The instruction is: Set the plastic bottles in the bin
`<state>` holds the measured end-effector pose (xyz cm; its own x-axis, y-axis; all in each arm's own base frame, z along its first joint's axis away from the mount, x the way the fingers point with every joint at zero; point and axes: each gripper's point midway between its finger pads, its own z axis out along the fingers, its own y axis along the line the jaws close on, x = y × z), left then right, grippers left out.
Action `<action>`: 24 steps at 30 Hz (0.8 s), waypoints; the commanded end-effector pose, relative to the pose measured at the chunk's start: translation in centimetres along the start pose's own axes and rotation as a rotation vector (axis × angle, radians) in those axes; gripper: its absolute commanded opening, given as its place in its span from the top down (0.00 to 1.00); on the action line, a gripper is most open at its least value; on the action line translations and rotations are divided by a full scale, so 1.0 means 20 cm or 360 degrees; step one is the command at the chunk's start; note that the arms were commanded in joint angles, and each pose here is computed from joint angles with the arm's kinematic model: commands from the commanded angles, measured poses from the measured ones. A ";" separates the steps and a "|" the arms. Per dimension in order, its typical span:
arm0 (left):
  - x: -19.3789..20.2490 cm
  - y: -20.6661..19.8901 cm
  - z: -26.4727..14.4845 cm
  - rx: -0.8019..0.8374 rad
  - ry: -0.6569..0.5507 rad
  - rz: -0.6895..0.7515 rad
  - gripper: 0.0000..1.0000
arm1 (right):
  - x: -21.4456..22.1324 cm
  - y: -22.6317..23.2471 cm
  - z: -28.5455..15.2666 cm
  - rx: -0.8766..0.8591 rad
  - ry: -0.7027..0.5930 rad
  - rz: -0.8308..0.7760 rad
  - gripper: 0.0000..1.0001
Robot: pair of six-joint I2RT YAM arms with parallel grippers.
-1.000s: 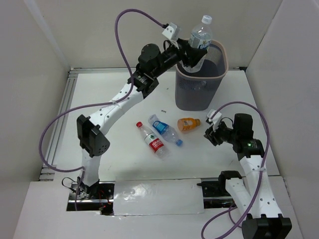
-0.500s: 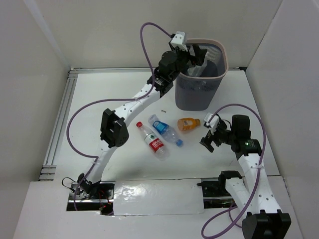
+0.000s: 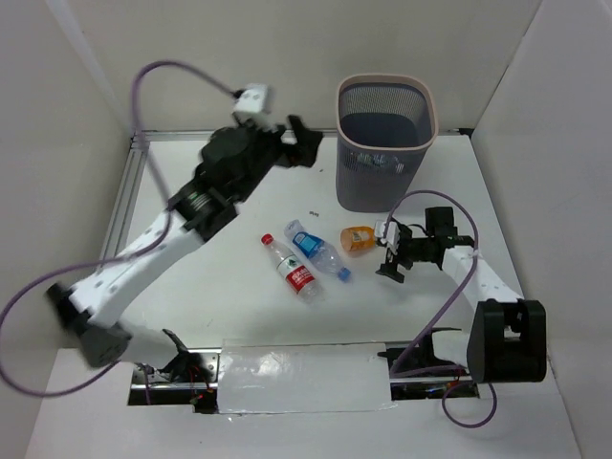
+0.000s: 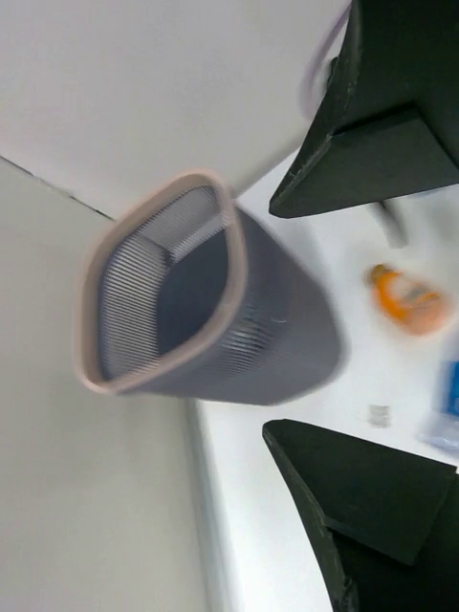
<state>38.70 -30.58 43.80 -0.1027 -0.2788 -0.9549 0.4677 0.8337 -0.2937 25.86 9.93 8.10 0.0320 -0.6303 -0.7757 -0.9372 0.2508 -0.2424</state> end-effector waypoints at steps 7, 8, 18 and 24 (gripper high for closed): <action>0.83 0.45 -0.89 -0.0509 0.0542 -0.0477 0.01 | -0.18 -0.30 0.16 0.0102 0.0001 -0.0508 0.00; 0.88 0.45 -0.93 -0.0521 0.0576 -0.0523 0.01 | -0.20 -0.32 0.17 0.0112 0.0002 -0.0535 0.00; 1.29 0.44 -1.15 -0.0652 0.0811 -0.0842 0.01 | -0.09 -0.34 0.39 0.0010 0.0165 -0.0550 0.04; 1.32 0.39 -1.11 -0.0620 0.0847 -0.0822 0.01 | 0.03 -0.26 0.43 -0.0130 0.0246 -0.0510 0.17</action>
<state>19.25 -19.52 13.55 -0.6934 -0.4368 -0.5731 -0.0787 0.8364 -0.5424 32.79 14.36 3.49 0.2456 -0.7688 -0.5904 -0.9249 -0.0034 -0.3803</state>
